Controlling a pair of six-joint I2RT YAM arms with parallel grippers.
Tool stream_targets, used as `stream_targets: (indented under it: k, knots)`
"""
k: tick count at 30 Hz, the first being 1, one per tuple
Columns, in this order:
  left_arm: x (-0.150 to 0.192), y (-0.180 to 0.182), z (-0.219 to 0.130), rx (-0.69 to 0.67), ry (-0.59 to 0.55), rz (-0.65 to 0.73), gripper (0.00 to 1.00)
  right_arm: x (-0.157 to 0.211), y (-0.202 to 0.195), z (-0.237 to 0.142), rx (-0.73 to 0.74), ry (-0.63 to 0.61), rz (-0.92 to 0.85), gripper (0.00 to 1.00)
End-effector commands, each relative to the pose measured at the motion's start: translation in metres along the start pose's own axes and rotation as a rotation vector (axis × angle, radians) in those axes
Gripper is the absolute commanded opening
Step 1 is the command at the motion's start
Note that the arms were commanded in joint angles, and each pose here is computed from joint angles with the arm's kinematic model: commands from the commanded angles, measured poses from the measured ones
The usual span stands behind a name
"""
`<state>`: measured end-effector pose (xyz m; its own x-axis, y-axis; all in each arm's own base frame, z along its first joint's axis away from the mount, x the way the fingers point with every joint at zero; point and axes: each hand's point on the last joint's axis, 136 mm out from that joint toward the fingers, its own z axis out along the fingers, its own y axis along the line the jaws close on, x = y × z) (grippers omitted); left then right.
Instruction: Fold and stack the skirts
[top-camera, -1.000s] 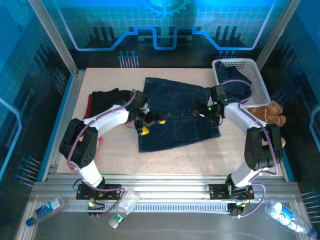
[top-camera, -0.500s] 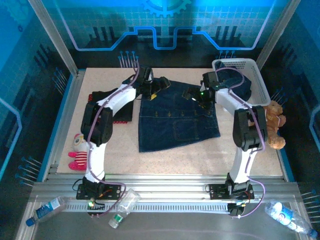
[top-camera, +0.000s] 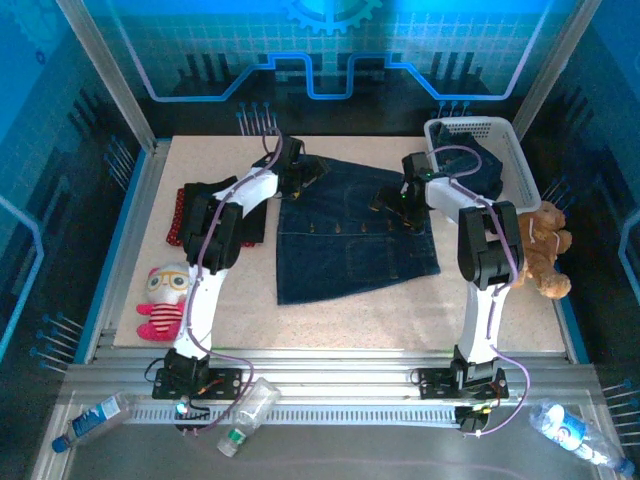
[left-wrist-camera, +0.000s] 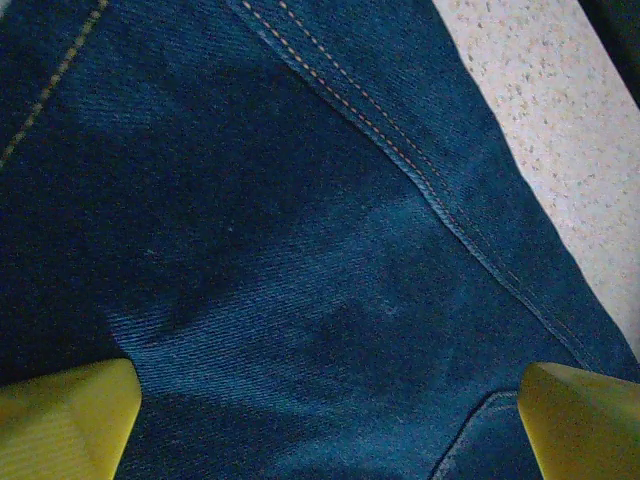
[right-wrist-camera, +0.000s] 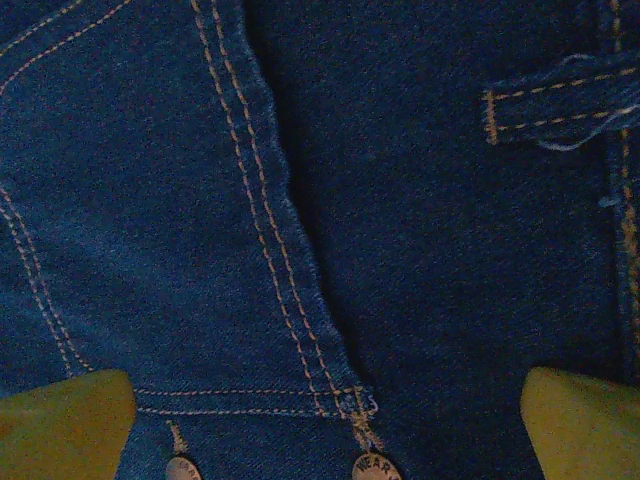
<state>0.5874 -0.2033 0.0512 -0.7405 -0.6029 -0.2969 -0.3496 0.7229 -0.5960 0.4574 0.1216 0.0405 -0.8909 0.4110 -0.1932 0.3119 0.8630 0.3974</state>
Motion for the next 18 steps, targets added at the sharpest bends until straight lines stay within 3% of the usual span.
stream_targets:
  k: [1,5,9,12,18]
  knots:
    - [-0.005,0.033,-0.001,-0.117,0.027,0.002,0.99,0.023,0.011,-0.005,-0.096,0.070,0.073,1.00]
    - [-0.009,-0.036,-0.041,0.050,0.062,0.106,0.99,0.022,0.009,-0.039,-0.076,-0.033,0.099,1.00]
    - [-0.001,-0.080,-0.100,0.088,0.046,0.210,0.99,0.029,-0.002,-0.076,-0.088,-0.129,0.138,1.00]
    - [0.006,-0.096,-0.138,0.131,0.004,0.236,0.99,0.044,-0.019,-0.094,-0.083,-0.157,0.164,1.00]
    - [0.027,-0.060,-0.178,0.128,-0.038,0.155,0.99,0.077,-0.067,-0.108,-0.110,-0.166,0.233,0.99]
